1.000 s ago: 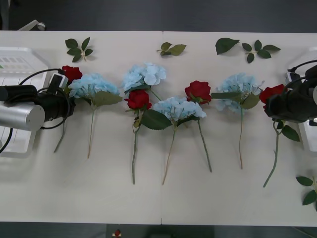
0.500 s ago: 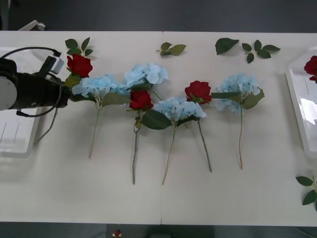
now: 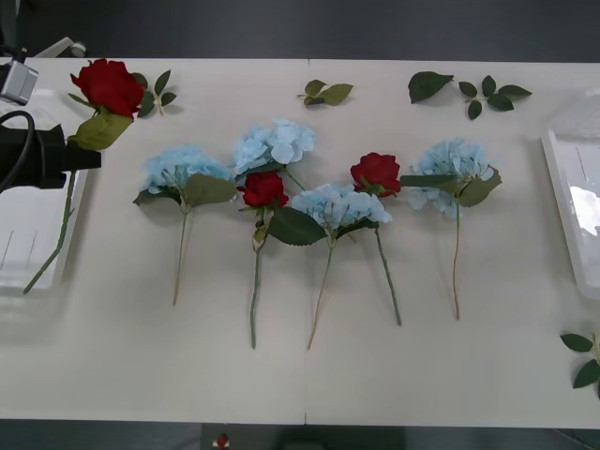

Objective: Put the red flowers into the right box and the blue flowers into the left box

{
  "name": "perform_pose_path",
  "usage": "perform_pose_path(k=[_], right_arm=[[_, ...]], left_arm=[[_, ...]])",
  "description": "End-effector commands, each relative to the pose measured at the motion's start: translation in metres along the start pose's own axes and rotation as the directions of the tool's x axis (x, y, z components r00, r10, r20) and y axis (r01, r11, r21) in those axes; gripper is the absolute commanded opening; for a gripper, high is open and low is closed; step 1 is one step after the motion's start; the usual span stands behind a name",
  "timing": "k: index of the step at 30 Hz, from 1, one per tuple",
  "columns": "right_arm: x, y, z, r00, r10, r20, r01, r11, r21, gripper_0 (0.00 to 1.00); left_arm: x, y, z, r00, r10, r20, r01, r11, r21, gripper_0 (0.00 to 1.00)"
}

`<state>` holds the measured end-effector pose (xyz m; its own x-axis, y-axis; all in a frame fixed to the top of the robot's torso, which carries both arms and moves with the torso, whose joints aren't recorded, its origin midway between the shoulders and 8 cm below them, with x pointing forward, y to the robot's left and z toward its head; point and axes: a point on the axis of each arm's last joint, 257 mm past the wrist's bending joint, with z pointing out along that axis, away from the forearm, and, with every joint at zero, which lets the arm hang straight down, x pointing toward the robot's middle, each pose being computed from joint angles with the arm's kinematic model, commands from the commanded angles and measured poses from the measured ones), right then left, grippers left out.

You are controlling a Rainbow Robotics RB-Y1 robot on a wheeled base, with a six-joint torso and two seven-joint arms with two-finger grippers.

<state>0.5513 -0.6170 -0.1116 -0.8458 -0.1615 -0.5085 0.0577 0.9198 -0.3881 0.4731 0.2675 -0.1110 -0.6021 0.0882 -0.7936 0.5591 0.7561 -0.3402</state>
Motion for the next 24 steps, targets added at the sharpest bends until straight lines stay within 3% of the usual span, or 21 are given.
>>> perform_pose_path(k=[1, 7, 9, 10, 11, 15, 24], right_arm=[[-0.002, -0.019, 0.003, 1.000, -0.019, 0.011, 0.018, 0.998, 0.055, 0.00], [-0.003, -0.011, 0.016, 1.000, 0.001, 0.018, -0.003, 0.996, 0.084, 0.00], [-0.004, -0.007, 0.019, 1.000, 0.017, 0.025, -0.019, 0.996, 0.087, 0.57], [-0.005, -0.006, 0.021, 0.999, 0.030, 0.034, -0.033, 0.996, 0.087, 0.95], [-0.006, -0.006, 0.021, 0.999, 0.039, 0.037, -0.042, 0.995, 0.088, 1.00], [-0.010, 0.001, 0.022, 0.998, 0.043, 0.049, -0.046, 0.996, 0.075, 1.00], [-0.018, 0.034, 0.012, 0.995, 0.068, 0.078, -0.063, 0.996, -0.060, 1.00]], left_arm=[[0.004, -0.045, 0.010, 0.995, 0.083, 0.050, -0.090, 0.981, 0.170, 0.00], [0.008, -0.105, 0.023, 0.975, 0.132, 0.181, -0.192, 0.908, 0.372, 0.00], [0.012, -0.119, 0.027, 0.966, 0.142, 0.216, -0.222, 0.884, 0.412, 0.00], [0.014, -0.131, 0.031, 0.963, 0.135, 0.235, -0.230, 0.866, 0.443, 0.00], [0.016, -0.139, 0.033, 0.959, 0.129, 0.253, -0.238, 0.853, 0.465, 0.00], [0.024, -0.171, 0.050, 0.938, 0.124, 0.323, -0.285, 0.807, 0.518, 0.00], [0.008, -0.228, 0.086, 0.922, -0.130, 0.364, -0.145, 0.757, 0.637, 0.00]])
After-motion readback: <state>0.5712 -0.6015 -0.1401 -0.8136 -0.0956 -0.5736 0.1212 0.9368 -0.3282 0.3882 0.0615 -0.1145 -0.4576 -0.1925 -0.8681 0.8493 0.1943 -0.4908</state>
